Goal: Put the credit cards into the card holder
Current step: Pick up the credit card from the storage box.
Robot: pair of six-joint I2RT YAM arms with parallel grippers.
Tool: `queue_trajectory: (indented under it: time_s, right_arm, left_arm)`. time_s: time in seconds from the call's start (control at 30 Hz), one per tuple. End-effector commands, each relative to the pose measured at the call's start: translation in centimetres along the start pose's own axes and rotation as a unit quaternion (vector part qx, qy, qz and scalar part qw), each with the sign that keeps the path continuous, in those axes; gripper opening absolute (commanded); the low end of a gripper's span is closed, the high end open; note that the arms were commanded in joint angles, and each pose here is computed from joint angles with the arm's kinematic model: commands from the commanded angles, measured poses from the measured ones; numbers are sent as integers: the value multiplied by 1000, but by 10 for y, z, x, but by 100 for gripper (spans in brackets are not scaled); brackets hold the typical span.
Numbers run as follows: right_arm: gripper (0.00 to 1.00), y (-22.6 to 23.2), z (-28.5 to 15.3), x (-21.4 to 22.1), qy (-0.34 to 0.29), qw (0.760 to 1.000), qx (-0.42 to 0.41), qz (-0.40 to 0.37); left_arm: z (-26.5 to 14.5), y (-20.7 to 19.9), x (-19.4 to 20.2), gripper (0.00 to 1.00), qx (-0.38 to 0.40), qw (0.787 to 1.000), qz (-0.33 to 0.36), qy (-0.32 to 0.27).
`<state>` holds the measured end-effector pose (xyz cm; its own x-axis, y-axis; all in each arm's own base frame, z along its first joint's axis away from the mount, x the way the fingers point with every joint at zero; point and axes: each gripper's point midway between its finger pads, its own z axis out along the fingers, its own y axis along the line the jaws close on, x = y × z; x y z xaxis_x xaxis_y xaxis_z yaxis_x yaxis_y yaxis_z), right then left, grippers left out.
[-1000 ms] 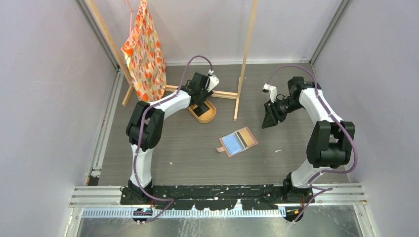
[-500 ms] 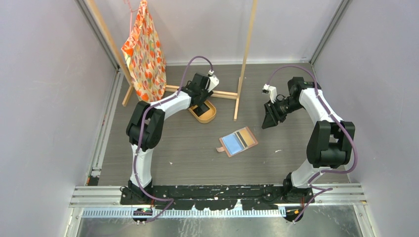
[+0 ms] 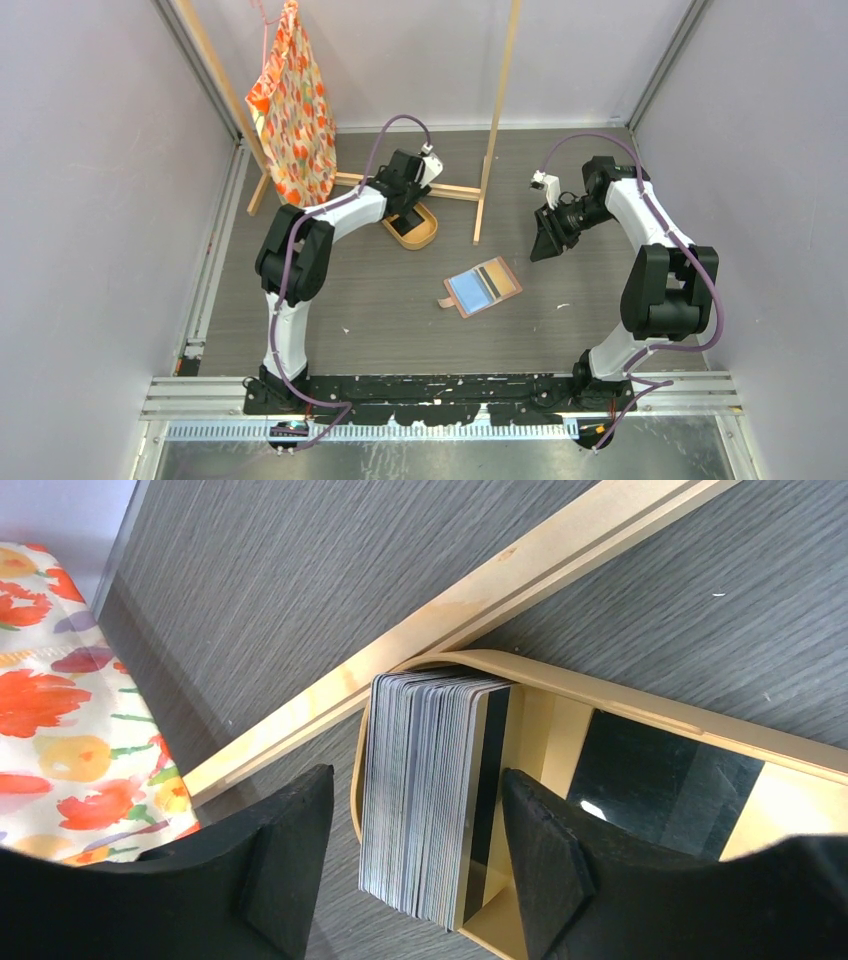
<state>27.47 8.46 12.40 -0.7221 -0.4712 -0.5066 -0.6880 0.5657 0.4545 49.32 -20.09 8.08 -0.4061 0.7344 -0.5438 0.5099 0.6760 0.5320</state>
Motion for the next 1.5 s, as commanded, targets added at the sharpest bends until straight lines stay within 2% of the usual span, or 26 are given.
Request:
queue_trajectory:
  time_s: [0.0, 0.17, 0.93, 1.0, 1.17, 1.47]
  right_arm:
    - [41, 4, -3, -7, -12, 1000, -10, -8]
    - [41, 4, -3, -7, -12, 1000, -10, -9]
    - [41, 5, -2, -5, -8, 1000, -17, -6]
    - [41, 5, -2, -5, -8, 1000, -17, -6]
    - [41, 6, -2, -5, -8, 1000, -17, -7]
    - [41, 6, -2, -5, -8, 1000, -20, -6]
  left_arm:
    - [-5, 17, -13, 62, -30, 999, -14, -26]
    - [-11, 22, -15, 57, -37, 999, -20, -35]
    - [-27, 33, -21, 52, -52, 997, -30, -52]
    - [-27, 32, -21, 54, -49, 997, -29, -52]
    - [-21, 24, -17, 69, -33, 998, -24, -45]
    - [-7, 22, -4, 70, -20, 999, -25, -28]
